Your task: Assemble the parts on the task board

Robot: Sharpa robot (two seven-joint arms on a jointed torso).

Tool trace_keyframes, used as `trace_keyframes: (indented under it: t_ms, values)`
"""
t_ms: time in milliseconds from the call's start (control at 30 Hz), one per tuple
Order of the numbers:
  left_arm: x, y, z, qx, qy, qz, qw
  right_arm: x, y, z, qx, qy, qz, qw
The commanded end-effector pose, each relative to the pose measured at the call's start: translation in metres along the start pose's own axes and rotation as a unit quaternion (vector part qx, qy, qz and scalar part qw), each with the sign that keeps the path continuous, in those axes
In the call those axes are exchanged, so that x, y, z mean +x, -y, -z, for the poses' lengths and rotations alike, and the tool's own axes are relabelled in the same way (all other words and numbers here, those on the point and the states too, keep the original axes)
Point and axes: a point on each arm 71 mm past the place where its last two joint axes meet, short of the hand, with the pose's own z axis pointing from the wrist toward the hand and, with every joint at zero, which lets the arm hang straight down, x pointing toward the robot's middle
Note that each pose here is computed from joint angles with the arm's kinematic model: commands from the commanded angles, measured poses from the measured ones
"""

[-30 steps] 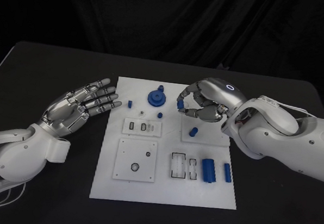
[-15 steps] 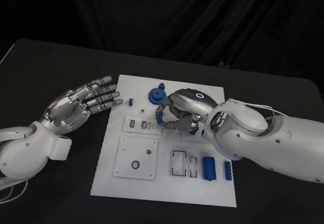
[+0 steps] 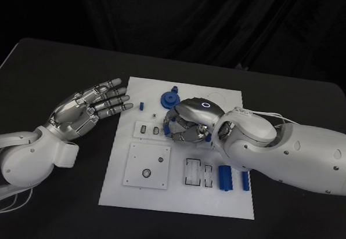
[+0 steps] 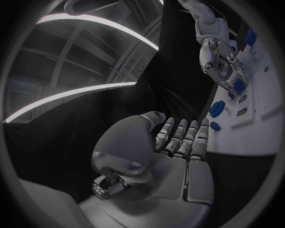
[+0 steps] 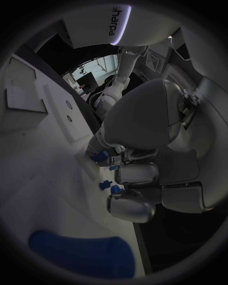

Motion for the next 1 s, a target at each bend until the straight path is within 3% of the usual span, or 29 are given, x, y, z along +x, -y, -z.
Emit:
trace_keyframes:
  t_ms: [33, 467, 1000]
  values:
    - [0.0014, 0.0057, 0.0001, 0.046, -0.007, 0.008, 0.999, 0.0029, 0.0025, 0.0004, 0.017, -0.003, 0.016, 1.0]
    - [0.0007, 0.005, -0.0004, 0.042, -0.008, 0.009, 0.999, 0.0033, 0.003, 0.001, 0.022, 0.0, 0.03, 0.999]
    - [-0.0009, 0.004, -0.0012, 0.038, -0.008, 0.01, 0.999, 0.008, 0.0029, -0.0009, 0.027, -0.016, 0.036, 0.999]
